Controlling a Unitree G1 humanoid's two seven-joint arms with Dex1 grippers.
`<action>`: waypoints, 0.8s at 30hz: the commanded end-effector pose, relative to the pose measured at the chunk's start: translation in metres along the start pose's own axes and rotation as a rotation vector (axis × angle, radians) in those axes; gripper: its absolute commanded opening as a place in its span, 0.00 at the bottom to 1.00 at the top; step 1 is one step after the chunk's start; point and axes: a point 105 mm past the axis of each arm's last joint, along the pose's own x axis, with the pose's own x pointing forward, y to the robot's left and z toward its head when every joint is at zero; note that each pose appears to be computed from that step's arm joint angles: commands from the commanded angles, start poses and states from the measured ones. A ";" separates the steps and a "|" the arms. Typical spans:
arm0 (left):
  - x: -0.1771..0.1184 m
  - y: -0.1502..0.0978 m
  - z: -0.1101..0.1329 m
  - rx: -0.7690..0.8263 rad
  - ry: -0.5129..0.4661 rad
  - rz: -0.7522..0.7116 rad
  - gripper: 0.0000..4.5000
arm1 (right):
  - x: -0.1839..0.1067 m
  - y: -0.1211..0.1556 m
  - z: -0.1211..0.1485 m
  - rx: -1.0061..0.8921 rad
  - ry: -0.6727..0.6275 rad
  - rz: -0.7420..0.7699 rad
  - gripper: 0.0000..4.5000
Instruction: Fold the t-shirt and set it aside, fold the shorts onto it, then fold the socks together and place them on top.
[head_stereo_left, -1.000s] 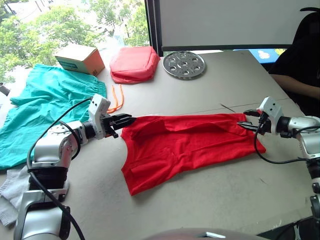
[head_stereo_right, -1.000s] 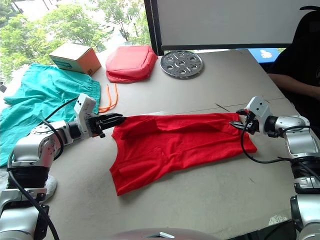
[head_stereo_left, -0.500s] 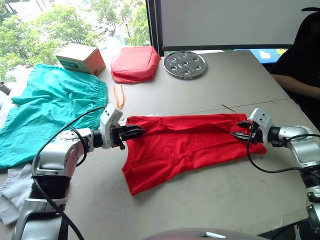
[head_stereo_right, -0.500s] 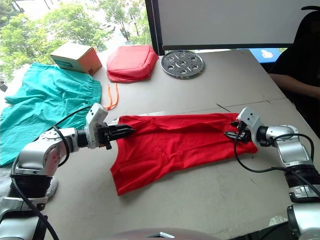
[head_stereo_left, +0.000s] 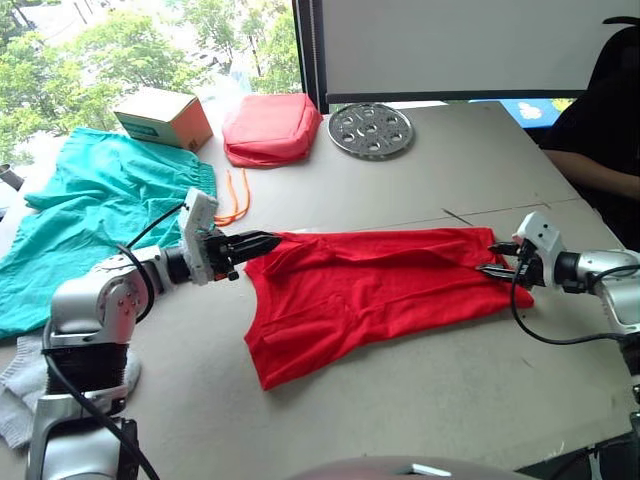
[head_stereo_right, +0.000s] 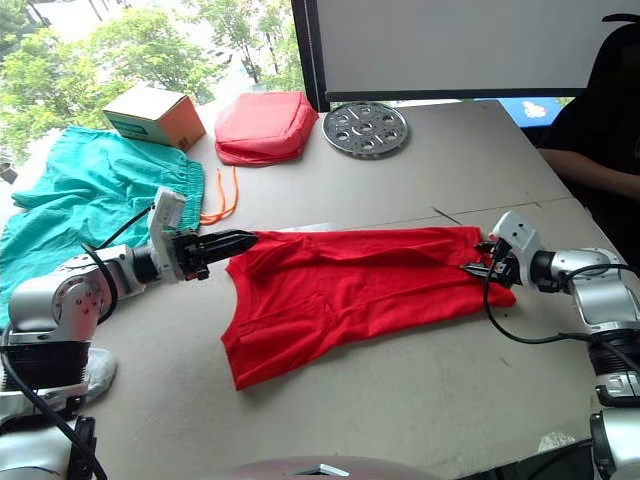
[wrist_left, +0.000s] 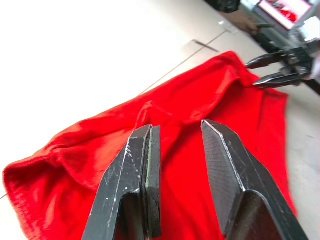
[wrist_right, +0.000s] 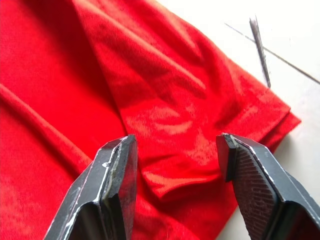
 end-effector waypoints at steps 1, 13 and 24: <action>0.012 -0.002 -0.014 0.041 0.107 0.005 0.33 | 0.006 -0.003 0.014 -0.033 -0.034 -0.014 0.60; -0.015 -0.029 -0.012 0.017 0.116 -0.205 0.33 | 0.005 0.005 0.026 -0.037 -0.103 0.034 0.60; 0.017 -0.001 -0.002 0.264 0.087 0.015 0.33 | 0.011 0.007 0.040 -0.043 -0.162 0.035 0.60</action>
